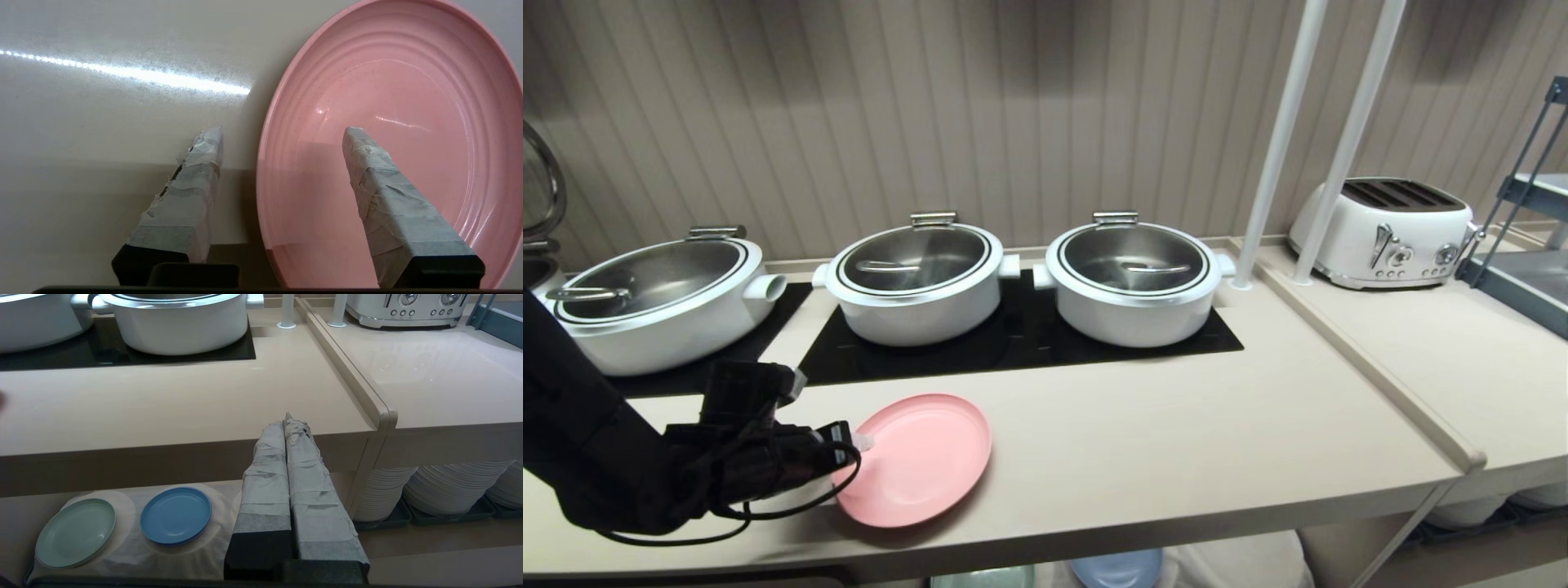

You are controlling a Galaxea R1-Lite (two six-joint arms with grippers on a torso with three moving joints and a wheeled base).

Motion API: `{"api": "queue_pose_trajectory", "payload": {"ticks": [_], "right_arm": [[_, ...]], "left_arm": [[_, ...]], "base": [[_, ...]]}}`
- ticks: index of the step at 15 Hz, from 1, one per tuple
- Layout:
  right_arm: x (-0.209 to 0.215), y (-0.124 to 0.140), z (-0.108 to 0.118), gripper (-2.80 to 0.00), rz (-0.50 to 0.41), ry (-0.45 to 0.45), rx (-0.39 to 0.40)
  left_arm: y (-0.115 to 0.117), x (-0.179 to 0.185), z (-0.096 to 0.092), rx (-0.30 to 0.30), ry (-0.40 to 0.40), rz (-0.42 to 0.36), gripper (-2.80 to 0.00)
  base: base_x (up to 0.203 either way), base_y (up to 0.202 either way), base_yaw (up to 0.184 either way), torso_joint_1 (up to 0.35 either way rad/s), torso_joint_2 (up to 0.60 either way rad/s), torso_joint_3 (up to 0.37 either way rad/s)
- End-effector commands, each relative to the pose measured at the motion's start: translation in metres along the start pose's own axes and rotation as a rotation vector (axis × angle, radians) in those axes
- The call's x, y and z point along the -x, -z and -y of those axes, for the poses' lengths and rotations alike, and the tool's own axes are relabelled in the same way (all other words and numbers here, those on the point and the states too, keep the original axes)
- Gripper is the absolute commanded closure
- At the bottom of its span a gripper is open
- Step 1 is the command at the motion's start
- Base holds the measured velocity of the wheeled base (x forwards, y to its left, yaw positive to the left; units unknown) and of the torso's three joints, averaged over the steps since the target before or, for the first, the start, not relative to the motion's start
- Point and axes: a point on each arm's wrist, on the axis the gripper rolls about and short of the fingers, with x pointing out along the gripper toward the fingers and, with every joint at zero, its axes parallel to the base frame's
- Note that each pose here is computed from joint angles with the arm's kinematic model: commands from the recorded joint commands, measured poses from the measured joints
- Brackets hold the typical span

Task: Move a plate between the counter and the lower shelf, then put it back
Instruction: Put the plate

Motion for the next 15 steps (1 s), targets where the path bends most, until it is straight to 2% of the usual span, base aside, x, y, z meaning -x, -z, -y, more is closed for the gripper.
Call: {"api": "queue_pose_trajectory", "payload": {"ticks": [1, 15], "right_arm": [[0.000, 0.000, 0.000, 0.00, 0.000, -0.001, 0.000], [0.000, 0.000, 0.000, 0.00, 0.000, 0.001, 0.000]], "left_arm": [[-0.001, 0.000, 0.001, 0.001, 0.007, 0.013, -2.80], [-0.012, 0.036, 0.006, -0.004, 0.021, 0.124, -2.80]], "base": [[0.000, 0.000, 0.000, 0.000, 0.00, 0.000], [0.000, 0.000, 0.000, 0.000, 0.00, 0.000]]}}
